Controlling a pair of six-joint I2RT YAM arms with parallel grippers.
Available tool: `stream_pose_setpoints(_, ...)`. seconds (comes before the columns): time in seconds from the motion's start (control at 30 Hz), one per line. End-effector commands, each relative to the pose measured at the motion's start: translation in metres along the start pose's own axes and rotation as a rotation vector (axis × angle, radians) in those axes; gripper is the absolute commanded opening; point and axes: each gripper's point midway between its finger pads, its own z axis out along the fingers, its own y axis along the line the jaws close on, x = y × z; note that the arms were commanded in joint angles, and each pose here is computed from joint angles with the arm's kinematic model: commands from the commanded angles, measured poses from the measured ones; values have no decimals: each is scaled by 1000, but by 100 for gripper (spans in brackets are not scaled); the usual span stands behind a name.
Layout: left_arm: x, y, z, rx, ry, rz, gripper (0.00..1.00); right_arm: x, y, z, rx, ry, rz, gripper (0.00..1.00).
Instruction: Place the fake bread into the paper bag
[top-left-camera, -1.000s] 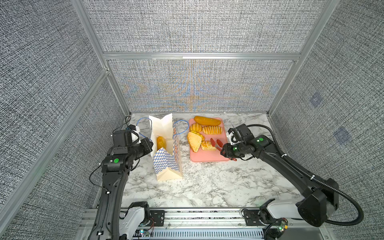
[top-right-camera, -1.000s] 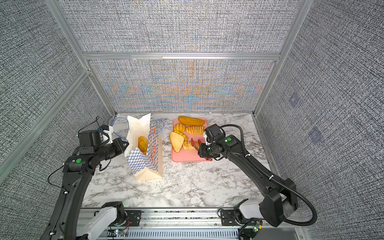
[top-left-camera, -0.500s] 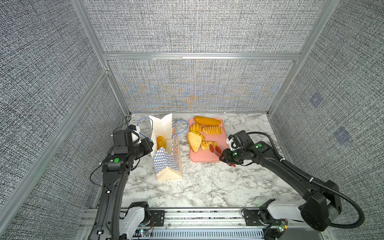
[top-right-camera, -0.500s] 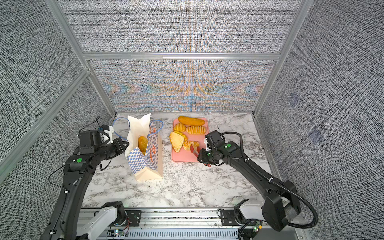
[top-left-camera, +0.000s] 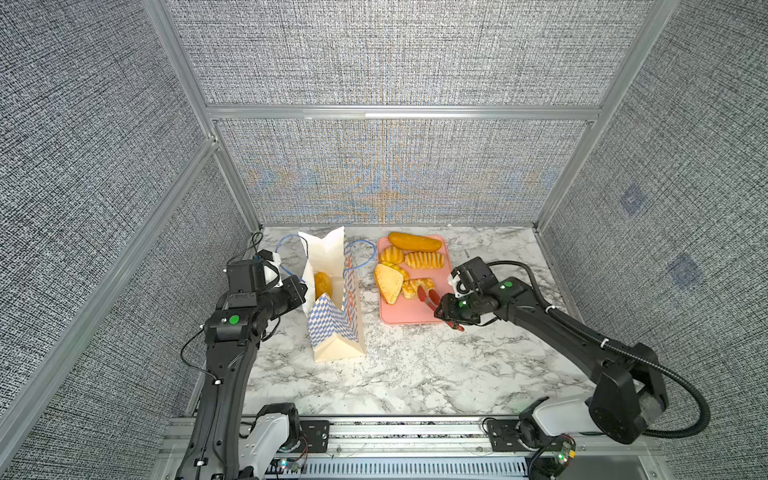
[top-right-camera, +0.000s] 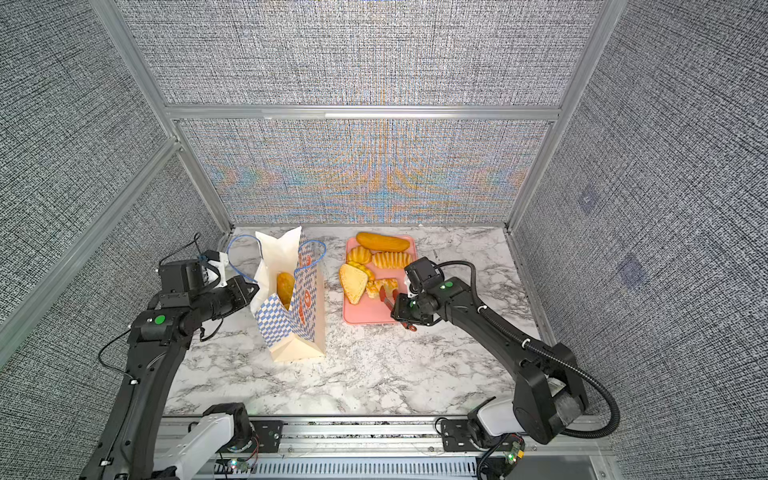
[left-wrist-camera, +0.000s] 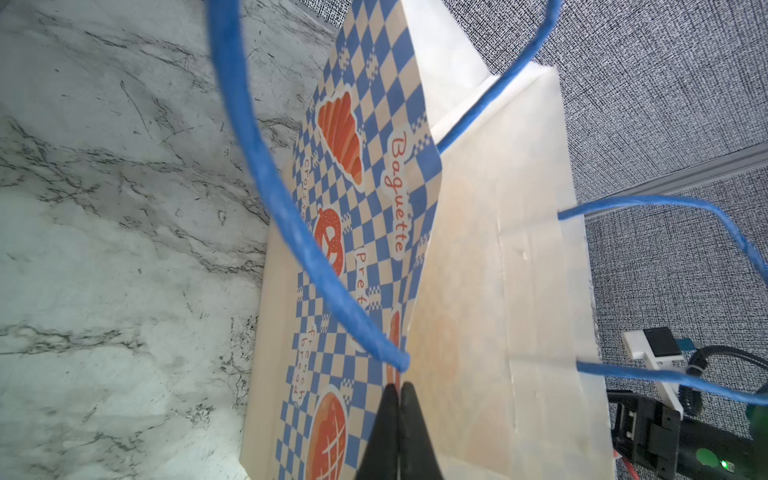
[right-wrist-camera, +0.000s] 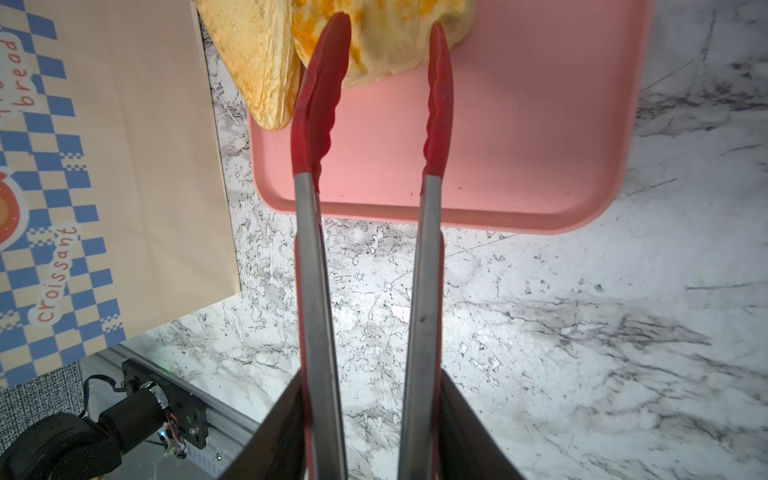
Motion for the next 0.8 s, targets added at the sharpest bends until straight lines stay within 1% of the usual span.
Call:
stream_pose_setpoints(0.0, 0, 4, 1, -17, -1, 3, 4, -15, 4, -1, -4, -36, -23, 46)
stream_pose_setpoints(0.4, 1, 6, 4, -23, 5, 2, 4, -52, -6, 6, 32, -57, -14, 46)
stream_pose_setpoints(0.53, 1, 6, 4, -23, 4, 2, 4, -60, -9, 10, 54, -60, -15, 46)
stream_pose_setpoints(0.77, 0, 6, 5, -21, 5, 2, 4, -69, -7, 14, 50, -64, -17, 46)
